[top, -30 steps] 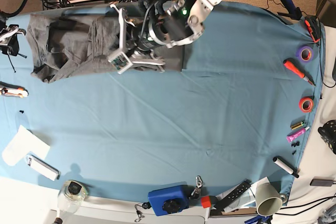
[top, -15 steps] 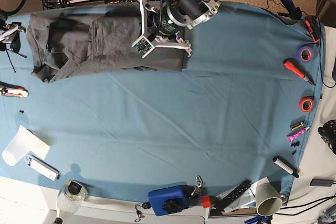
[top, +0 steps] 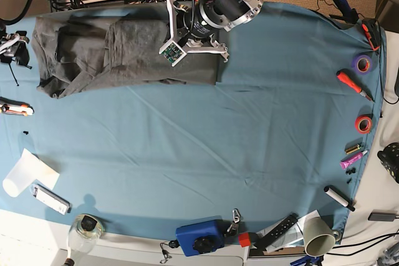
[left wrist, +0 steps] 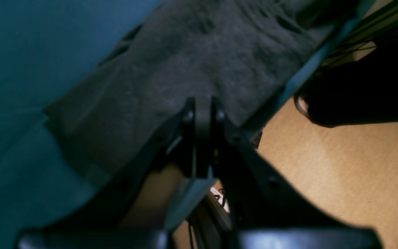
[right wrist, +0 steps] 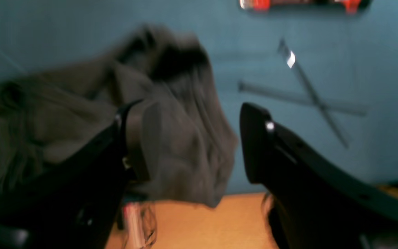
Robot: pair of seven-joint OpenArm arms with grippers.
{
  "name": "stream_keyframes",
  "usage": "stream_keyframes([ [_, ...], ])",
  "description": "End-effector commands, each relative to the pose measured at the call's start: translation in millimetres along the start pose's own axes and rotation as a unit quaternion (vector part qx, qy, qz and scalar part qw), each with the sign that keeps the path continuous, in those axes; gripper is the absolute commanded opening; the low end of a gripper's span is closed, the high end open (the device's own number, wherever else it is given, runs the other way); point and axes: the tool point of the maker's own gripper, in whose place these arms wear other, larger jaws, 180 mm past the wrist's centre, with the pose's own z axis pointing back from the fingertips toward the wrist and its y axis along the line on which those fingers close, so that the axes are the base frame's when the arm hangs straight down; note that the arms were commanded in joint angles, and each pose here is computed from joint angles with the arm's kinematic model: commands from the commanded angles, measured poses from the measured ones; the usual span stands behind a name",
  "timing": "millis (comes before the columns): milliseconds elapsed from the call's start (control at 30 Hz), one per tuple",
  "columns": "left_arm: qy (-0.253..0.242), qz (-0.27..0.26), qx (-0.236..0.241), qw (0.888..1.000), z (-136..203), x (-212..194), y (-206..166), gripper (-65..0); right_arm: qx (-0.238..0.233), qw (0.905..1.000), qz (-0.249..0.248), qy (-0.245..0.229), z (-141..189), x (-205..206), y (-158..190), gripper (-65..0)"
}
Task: Fold the T-shirt properly
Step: 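Fold the strip's end toward the right gripper with the left gripper, then hold the fold with the left gripper and grasp the other end with the right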
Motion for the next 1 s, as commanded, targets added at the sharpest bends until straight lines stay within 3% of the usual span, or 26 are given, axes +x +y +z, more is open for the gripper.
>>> stream_keyframes([
  [0,-0.021,0.001,-0.006,1.000,4,10,-6,-65.0,0.011,0.9998,0.003,-0.018,1,15,-3,-29.6],
  [133,-0.021,0.001,-0.006,1.000,4,10,-6,-65.0,0.060,0.9970,-0.046,-0.015,-7,13,-14,-29.6],
  [333,-0.022,-0.001,-0.007,1.000,4,11,-6,-65.0,0.060,0.9957,-0.070,-0.004,-15,7,-38,-29.6],
  [600,-0.025,0.000,-0.007,1.000,4,12,-6,-65.0,0.093,0.9847,-0.145,0.028,-48,-18,-38,-29.6],
  [967,-0.027,-0.001,-0.007,1.000,4,13,-6,-65.0,0.149,0.9723,-0.113,0.140,-85,-63,9,-29.6],
])
